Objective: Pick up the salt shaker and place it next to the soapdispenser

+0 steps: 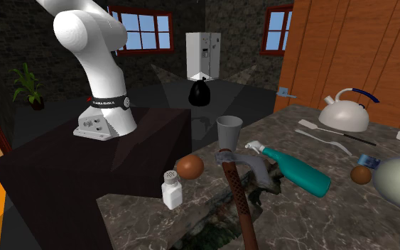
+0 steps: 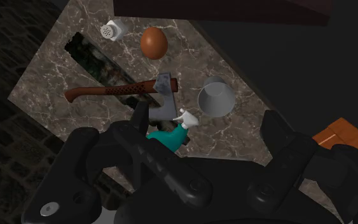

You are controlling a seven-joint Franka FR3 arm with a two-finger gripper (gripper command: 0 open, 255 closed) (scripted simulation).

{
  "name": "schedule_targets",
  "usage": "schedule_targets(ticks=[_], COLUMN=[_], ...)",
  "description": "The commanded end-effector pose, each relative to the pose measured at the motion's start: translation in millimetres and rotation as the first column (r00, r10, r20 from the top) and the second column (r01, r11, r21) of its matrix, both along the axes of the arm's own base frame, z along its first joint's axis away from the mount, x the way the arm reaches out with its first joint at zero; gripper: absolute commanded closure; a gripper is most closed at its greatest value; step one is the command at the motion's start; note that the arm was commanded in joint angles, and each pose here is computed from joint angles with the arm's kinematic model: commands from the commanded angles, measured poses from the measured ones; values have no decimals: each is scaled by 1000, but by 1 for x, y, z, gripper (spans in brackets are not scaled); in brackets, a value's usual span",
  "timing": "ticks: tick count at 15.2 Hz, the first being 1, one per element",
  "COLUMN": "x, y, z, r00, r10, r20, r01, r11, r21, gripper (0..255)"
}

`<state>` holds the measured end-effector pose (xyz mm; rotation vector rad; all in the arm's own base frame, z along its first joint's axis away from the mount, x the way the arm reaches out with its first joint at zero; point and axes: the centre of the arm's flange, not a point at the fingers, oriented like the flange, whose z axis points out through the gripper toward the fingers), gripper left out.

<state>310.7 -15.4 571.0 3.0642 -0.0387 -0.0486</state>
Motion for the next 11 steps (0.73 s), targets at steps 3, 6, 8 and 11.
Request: schedule_targets(ticks=[3, 6, 8, 11], x=[-2, -5, -7, -10], y=[-16, -40, -56, -80], z=[-21, -53, -75, -107], r00=[1000, 1000, 1000, 1000], r10=[6, 15, 20, 29], r20=[1, 3, 4, 6], r01=[-6, -15, -20, -29], r11=[1000, 1000, 1000, 999], r21=[6, 14, 19, 28], gripper=[0, 0, 0, 0])
